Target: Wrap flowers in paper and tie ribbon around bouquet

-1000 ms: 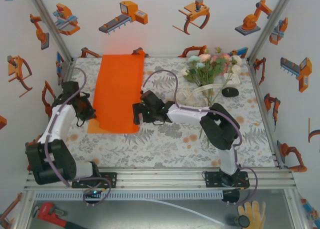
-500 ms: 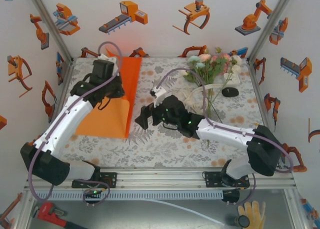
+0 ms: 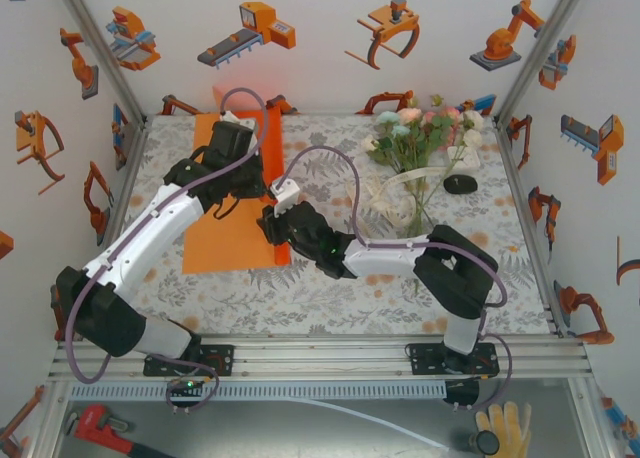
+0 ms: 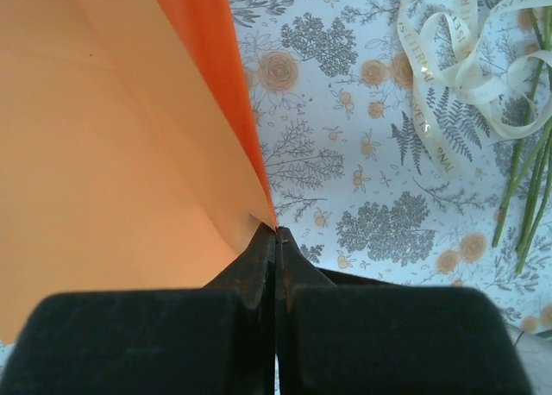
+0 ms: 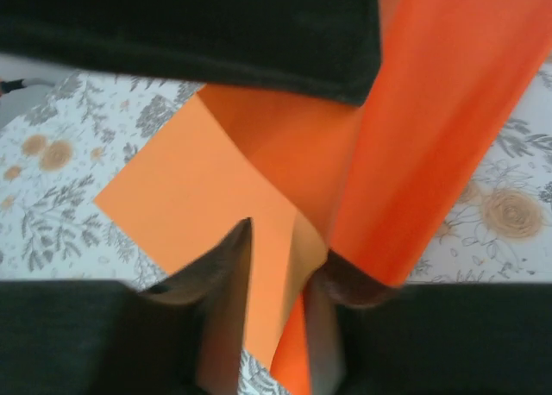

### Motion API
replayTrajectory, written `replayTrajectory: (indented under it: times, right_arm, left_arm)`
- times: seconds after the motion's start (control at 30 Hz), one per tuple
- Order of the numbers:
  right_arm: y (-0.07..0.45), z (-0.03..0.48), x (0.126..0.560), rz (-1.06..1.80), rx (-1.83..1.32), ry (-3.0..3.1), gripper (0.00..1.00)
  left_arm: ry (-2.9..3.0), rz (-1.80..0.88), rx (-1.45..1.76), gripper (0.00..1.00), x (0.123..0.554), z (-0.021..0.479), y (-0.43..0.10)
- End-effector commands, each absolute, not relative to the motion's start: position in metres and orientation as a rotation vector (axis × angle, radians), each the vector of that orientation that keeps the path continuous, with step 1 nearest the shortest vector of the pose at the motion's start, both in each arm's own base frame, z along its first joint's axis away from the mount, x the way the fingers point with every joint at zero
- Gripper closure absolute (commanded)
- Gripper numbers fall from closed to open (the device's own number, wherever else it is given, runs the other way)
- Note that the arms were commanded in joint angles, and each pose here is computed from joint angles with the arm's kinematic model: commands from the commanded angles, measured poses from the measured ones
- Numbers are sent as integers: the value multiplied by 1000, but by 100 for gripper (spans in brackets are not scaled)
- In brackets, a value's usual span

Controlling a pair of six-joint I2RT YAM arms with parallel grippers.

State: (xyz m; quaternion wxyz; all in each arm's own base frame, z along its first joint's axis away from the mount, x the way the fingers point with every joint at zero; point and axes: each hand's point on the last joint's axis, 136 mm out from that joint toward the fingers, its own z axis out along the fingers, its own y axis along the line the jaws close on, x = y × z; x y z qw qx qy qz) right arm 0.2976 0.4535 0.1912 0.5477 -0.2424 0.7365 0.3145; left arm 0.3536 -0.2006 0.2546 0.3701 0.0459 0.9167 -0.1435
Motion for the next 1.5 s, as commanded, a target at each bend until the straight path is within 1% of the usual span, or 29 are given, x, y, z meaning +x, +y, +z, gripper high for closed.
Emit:
replayTrajectory:
  times: [0.0,0.03,0.07,0.1,0.13,0.17,0.2,0.23,0.27,0.33,0.37,0.43,0.53,0.63,0.67,0.77,0.87,0.97,1.07,1.2,1.33,1.47]
  right_arm:
    - [453,227,311,769,-450,1656,87]
    - [453,226,311,778,-443,1659,92]
    - [452,227,311,790,-425,1664,98]
    - [450,228,312,794,-404,1668,100]
    - [448,230,313,800,-378,1671,100]
    - [446,231,314,802,-353,1677,100]
    - [443,233,316,805,-320,1680,100]
    - [439,234,318,798,-286,1689,100]
    - [436,236,320,791,-263,1693,100]
    - [432,238,324,766,-227,1712,100]
    - [430,238,326,758,-208,1721,100]
    - [427,240,327,760,-182,1725,100]
    - [417,239,330,765,-89,1738,100]
    - [414,239,330,771,-50,1742,100]
    - [411,239,331,764,-35,1746,100]
    - [407,238,333,738,-15,1763,100]
    - [399,237,334,703,20,1796,100]
    - [386,237,334,660,79,1817,100]
    - [360,234,333,598,213,1835,100]
    - [320,219,327,496,434,1881,100]
    - [287,202,313,364,538,1936,100]
    - [255,180,294,291,605,1959,100]
  left_arm:
    - [2305,-411,183,93,346,268,-205]
    - [2296,-389,178,81,345,270,-201]
    - [2279,-343,127,64,343,274,-189]
    - [2250,-287,26,48,340,277,-170]
    - [2218,-235,-89,38,334,277,-148]
    - [2167,-198,-253,34,323,275,-121]
    - [2119,-189,-403,34,309,267,-95]
    - [2075,-200,-546,40,295,255,-70]
    - [2034,-233,-663,42,285,245,-52]
    - [1999,-321,-861,45,270,216,-25]
    - [2013,-375,-925,46,267,202,-19]
    - [2073,-449,-972,47,269,181,-20]
    - [2219,-516,-930,48,289,158,-37]
    - [2344,-577,-902,54,315,134,-59]
    - [2363,-560,-902,56,323,124,-61]
    - [2427,-463,-946,56,329,91,-58]
    - [2514,-335,-1033,57,318,56,-48]
    - [2551,-190,-1095,60,307,36,-33]
    - [2573,-57,-1154,62,297,24,-16]
    - [2579,62,-1207,63,288,16,5]
    - [2587,91,-1243,65,286,9,18]
    - [2573,121,-1233,65,290,14,29]
